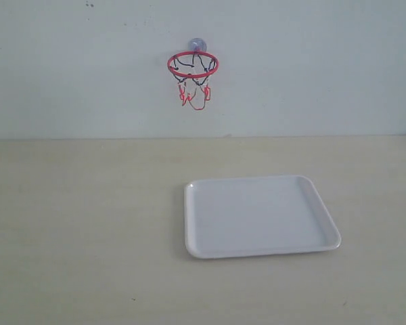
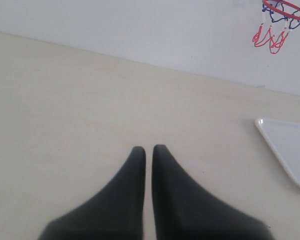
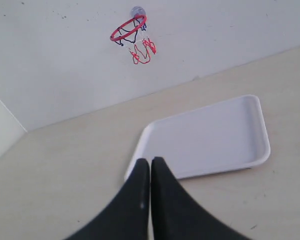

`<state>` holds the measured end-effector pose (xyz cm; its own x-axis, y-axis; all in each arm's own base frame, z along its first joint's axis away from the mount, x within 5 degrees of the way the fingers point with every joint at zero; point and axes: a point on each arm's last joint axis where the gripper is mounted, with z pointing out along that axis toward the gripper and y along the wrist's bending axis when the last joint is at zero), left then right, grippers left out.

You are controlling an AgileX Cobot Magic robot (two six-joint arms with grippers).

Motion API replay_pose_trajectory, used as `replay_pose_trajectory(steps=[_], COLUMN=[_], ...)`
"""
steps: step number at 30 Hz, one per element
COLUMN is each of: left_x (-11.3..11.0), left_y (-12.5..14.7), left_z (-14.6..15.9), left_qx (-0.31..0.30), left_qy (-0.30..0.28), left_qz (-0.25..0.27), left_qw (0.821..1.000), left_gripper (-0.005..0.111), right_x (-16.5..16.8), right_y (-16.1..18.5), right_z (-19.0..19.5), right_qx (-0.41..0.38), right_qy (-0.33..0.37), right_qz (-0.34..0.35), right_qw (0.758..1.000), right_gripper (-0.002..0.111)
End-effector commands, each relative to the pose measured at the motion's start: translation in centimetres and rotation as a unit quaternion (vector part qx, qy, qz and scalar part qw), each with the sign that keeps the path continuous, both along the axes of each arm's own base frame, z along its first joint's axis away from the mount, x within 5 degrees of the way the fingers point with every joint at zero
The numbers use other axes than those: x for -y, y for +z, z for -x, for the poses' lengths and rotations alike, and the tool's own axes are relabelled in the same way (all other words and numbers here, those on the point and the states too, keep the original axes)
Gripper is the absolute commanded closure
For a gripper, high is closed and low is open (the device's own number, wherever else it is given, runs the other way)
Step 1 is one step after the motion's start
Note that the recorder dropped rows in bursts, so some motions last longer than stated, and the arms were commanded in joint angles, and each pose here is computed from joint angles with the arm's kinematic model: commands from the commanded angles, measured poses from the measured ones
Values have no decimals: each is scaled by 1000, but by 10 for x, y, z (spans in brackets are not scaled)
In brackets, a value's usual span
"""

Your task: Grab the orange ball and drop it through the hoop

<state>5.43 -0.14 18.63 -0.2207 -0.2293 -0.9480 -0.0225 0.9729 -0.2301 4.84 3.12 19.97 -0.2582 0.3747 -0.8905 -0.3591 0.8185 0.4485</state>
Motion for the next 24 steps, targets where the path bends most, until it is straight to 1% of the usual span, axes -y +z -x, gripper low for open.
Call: replay_pose_trajectory(steps=[1, 4, 5, 8, 10, 11, 12, 14, 16, 20, 24], left_x=[0, 0, 0, 0, 0, 0, 0, 0, 0, 0, 0], left_y=[-1, -1, -1, -1, -1, -1, -1, -1, -1, -1, -1], left_z=[0, 0, 0, 0, 0, 0, 0, 0, 0, 0, 0], left_qx=[1, 1, 1, 1, 1, 1, 1, 1, 1, 1, 1], left_qy=[2, 2, 2, 2, 2, 2, 2, 2, 2, 2, 2], left_qz=[2, 2, 2, 2, 2, 2, 2, 2, 2, 2, 2], left_qw=[1000, 1000, 1000, 1000, 1000, 1000, 1000, 1000, 1000, 1000, 1000], left_gripper=[103, 103, 103, 103, 103, 103, 103, 103, 103, 103, 103], right_x=[1, 2, 5, 10, 10, 9, 9, 9, 11, 16, 17], right_y=[-1, 1, 4, 8, 7, 4, 2, -10, -17, -17, -17], right_z=[0, -1, -2, -4, -4, -4, -4, -2, -1, -3, -3], right_qx=[6, 4, 8, 33, 45, 43, 38, -2, -34, -29, -29], right_qy=[-2, -15, -31, -61, -61, -54, -50, -36, -39, -65, -67], right_qz=[4, -29, -52, -58, -11, 28, 48, 111, 140, 171, 173], right_qw=[1000, 999, 998, 996, 997, 997, 997, 993, 989, 983, 982], right_gripper=[109, 109, 109, 109, 109, 109, 109, 109, 109, 109, 109])
